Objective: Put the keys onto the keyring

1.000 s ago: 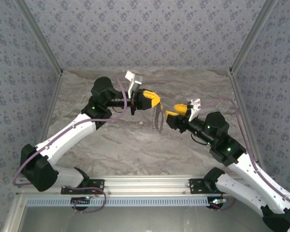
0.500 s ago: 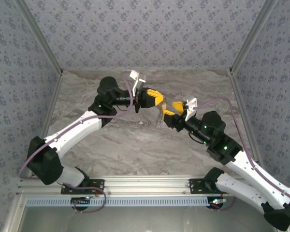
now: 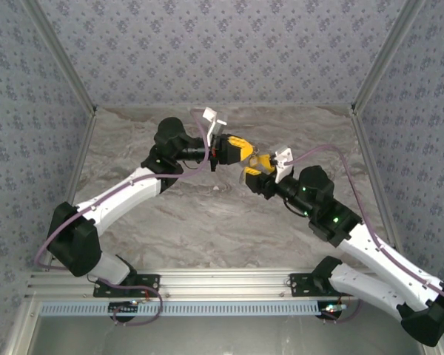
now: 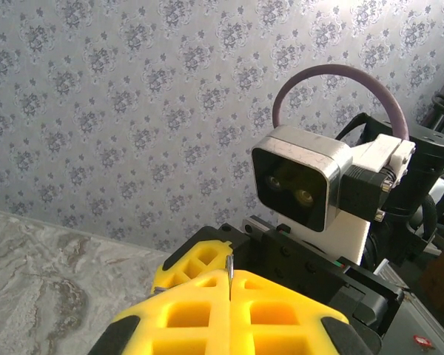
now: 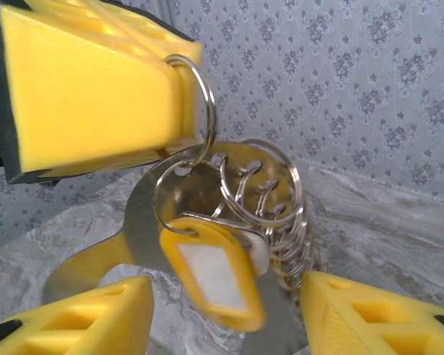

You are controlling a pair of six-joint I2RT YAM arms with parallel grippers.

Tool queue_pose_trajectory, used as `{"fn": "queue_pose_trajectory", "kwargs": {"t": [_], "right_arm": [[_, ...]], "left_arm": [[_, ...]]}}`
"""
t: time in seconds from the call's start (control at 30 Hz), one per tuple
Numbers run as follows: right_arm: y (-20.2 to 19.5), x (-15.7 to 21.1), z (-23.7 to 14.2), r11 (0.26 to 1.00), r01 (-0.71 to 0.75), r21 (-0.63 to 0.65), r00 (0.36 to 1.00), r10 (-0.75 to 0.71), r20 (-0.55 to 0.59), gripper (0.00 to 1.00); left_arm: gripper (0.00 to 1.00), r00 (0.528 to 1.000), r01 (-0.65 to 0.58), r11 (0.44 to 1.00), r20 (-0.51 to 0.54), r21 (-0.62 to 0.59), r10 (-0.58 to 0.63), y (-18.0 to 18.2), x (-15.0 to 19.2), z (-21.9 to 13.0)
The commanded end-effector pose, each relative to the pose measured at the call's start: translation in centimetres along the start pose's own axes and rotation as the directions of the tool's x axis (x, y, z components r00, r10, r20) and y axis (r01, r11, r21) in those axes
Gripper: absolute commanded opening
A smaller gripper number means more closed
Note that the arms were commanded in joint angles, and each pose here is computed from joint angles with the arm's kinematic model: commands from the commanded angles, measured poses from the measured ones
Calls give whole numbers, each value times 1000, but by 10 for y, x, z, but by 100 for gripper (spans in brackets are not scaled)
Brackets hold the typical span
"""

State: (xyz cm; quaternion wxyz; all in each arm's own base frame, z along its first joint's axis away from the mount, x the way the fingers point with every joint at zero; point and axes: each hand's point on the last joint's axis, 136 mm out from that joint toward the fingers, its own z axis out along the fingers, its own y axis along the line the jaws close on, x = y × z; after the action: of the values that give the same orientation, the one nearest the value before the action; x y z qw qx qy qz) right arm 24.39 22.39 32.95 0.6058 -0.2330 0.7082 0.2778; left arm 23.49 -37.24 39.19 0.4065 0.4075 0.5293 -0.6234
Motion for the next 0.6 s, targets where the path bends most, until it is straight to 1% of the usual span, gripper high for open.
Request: {"fn": "queue_pose_trajectory", "kwargs": {"t": [0.0, 0.1, 0.3, 0.4, 0.5, 0.53, 0.57], "right_arm": [[-8, -16, -7, 999, 22, 42, 999, -24, 49, 54], [-14, -16, -10, 998, 18, 56, 998, -21, 53, 51], [-16, -18, -12, 999, 8, 38, 998, -10, 58, 38], [-15, -18, -13, 1000, 8, 24, 998, -10, 54, 34], [-14, -19, -14, 1000, 12, 17, 998, -13, 54, 35], [-14, -19, -15, 1000, 11, 19, 998, -12, 55, 39], [-13, -20, -16, 1000, 11, 17, 998, -12, 59, 45]], "left_arm": [[0, 997, -70, 996, 34, 52, 69, -17, -18, 1], [0, 997, -68, 996, 33, 53, 66, -16, -17, 1], [0, 997, -69, 996, 34, 57, 67, -18, -19, 1], [0, 997, -71, 996, 35, 56, 70, -19, -19, 1], [0, 997, -73, 996, 34, 58, 71, -20, -20, 0], [0, 997, -73, 996, 34, 57, 71, -21, -20, 0], [0, 997, -76, 995, 35, 58, 74, -21, -20, 0]]}}
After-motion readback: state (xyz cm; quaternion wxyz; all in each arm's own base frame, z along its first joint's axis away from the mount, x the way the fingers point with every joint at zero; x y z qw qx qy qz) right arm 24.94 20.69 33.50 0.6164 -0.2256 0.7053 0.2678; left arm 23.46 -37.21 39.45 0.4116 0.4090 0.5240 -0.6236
